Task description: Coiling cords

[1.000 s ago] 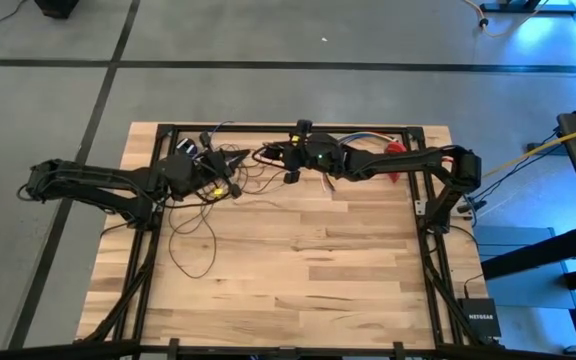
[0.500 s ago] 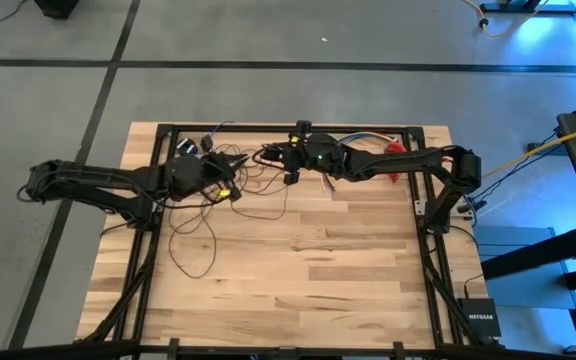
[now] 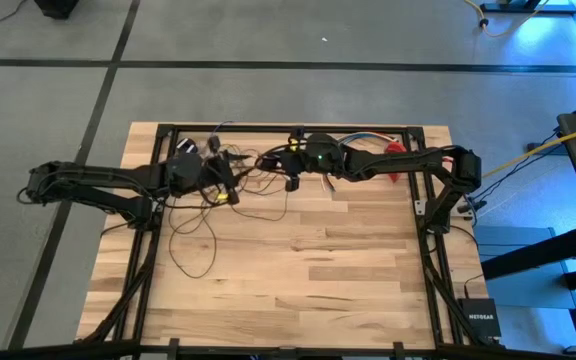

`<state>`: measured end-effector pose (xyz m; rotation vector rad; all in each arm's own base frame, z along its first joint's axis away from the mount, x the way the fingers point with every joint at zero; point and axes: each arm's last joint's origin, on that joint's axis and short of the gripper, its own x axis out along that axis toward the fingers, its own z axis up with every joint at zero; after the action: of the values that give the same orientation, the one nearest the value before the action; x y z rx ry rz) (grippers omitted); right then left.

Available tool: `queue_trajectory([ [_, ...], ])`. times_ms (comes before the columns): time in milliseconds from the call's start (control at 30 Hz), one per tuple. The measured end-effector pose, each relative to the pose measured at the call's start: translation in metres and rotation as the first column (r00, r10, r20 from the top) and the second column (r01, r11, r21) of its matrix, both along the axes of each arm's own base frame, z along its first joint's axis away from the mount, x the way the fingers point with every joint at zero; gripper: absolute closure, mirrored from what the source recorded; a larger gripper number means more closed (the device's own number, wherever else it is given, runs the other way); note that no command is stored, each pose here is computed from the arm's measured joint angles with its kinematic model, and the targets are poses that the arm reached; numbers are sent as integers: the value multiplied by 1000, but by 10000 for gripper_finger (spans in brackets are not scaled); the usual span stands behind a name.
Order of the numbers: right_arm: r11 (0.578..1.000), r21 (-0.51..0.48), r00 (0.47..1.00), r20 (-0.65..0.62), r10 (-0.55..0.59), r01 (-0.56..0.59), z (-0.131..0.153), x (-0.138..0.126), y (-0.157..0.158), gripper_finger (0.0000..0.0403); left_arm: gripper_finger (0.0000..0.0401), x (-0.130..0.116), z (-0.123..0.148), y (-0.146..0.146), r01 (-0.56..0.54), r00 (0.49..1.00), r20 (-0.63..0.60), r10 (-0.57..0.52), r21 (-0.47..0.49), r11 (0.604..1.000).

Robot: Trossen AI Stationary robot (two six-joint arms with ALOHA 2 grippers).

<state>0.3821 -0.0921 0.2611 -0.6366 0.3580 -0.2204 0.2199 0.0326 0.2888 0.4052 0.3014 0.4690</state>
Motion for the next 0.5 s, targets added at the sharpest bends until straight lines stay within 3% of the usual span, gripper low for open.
queue_trajectory([
  [200,996,23,996,3,88,-89,0,1,3,401,276,9,-1,1,36,999,-23,-34,101,994],
  [500,988,20,988,-9,155,-155,-1,0,4,400,324,21,-12,7,121,991,-62,-116,96,988],
])
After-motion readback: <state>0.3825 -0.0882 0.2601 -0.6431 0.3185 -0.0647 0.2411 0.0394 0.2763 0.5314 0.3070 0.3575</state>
